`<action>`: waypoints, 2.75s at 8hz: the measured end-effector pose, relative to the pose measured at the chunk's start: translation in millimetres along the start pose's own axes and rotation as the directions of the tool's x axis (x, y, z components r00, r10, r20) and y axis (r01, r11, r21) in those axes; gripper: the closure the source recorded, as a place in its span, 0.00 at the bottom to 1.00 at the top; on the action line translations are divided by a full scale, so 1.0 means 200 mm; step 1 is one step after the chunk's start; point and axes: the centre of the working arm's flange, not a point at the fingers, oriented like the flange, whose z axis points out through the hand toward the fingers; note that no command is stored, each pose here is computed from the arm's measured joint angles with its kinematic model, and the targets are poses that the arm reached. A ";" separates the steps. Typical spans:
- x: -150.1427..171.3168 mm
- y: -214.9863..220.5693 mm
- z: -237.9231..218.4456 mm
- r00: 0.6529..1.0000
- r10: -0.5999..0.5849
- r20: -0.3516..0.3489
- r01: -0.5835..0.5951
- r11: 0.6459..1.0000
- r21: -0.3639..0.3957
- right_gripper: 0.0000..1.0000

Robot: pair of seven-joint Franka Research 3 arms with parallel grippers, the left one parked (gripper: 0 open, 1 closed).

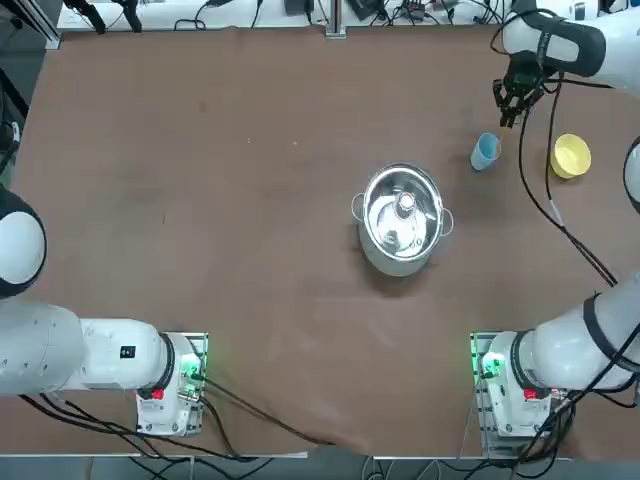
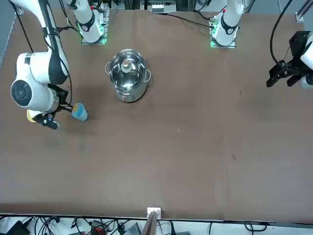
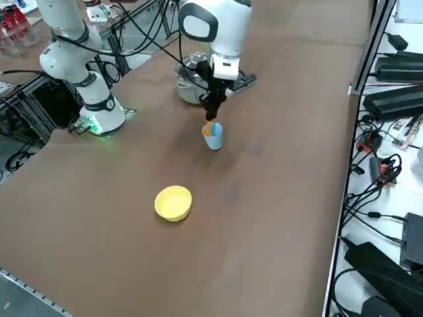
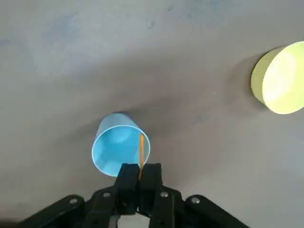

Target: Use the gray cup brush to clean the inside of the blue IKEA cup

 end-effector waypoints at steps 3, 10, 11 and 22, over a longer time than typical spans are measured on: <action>0.04 0.00 -0.01 1.000 0.011 -0.028 -0.010 1.000 0.014 0.97; -0.01 -0.23 -0.08 0.998 0.032 -0.049 -0.029 0.997 0.066 0.97; -0.02 -0.23 -0.07 0.999 0.039 -0.036 -0.037 0.998 0.059 0.97; 0.00 -0.07 0.00 0.992 0.113 0.048 -0.112 0.994 -0.016 0.97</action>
